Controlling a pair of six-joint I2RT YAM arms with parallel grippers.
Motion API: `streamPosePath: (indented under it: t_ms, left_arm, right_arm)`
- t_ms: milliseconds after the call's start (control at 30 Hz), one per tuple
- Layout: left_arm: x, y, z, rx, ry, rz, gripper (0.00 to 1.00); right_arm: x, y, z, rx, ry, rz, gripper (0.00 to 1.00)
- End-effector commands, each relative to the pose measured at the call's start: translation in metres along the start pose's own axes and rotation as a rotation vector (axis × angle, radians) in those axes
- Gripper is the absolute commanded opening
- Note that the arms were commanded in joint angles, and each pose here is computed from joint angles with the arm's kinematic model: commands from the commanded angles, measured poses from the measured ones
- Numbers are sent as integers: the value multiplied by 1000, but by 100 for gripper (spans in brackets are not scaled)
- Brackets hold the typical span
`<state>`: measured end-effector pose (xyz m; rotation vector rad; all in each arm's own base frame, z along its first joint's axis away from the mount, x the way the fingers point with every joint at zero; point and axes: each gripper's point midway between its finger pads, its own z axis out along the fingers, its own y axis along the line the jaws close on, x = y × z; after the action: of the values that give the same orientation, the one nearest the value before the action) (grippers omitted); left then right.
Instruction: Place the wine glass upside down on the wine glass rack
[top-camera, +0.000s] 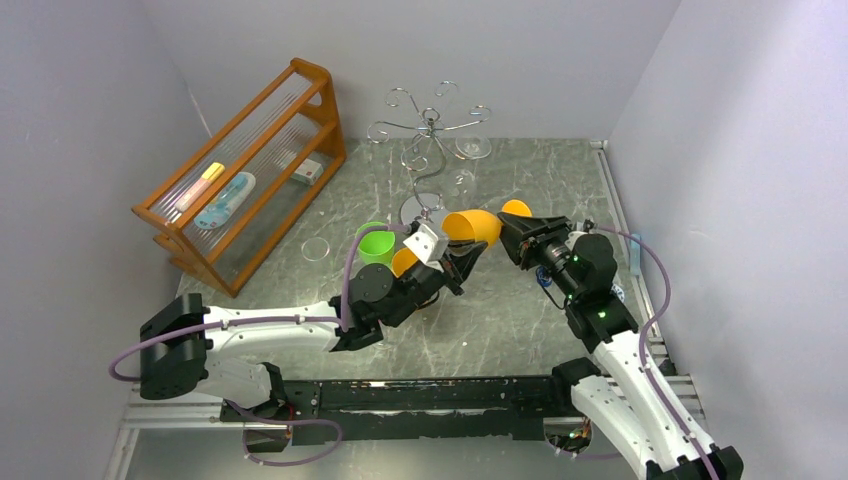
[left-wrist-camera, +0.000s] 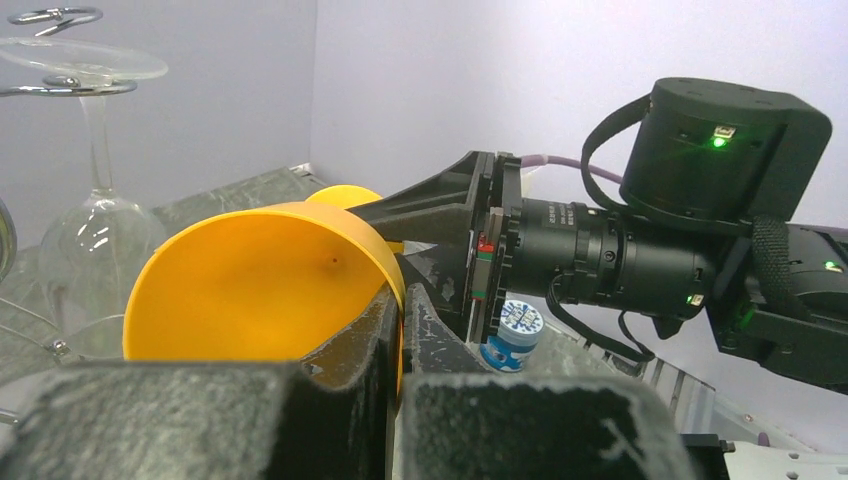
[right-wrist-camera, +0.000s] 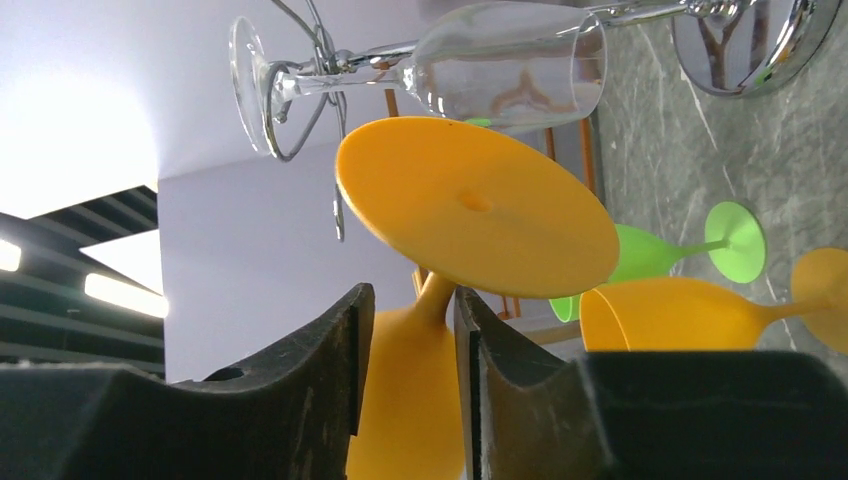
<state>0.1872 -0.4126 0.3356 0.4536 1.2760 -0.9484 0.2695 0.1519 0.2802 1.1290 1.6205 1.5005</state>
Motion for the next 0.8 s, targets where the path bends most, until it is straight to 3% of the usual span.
streamPosePath:
  t_ms: [0,133,267,367,433,467,667,767]
  left_arm:
    - [-31,-10,-3,42,-110,-57,5]
    - [-25,-16,-3,83,-95,-49,5]
    - [-18,-22,-3,109,-56,-47,7]
    - [-12,-21,-7,105,-27,-72,31]
    - [-2,-17,-13,89,27,-87,56]
    - [3,-14,-16,70,57,-93,63]
    - [16,4,-47,3,162,-135,88]
    - [8,9,-59,-9,183,-133,90]
  right_arm:
    - [1,4,0,-22,12,61,36]
    - [0,8,1,-40,4,80,26]
    - [-1,9,3,-43,2,72,0]
    - [-4,12,3,-54,-19,34,0]
    - [-7,14,2,-59,-37,-8,0]
    - [-8,15,1,-62,-49,-31,0]
    - [-21,29,-9,-123,-138,-188,0]
    - [-22,41,-18,-173,-165,-306,0]
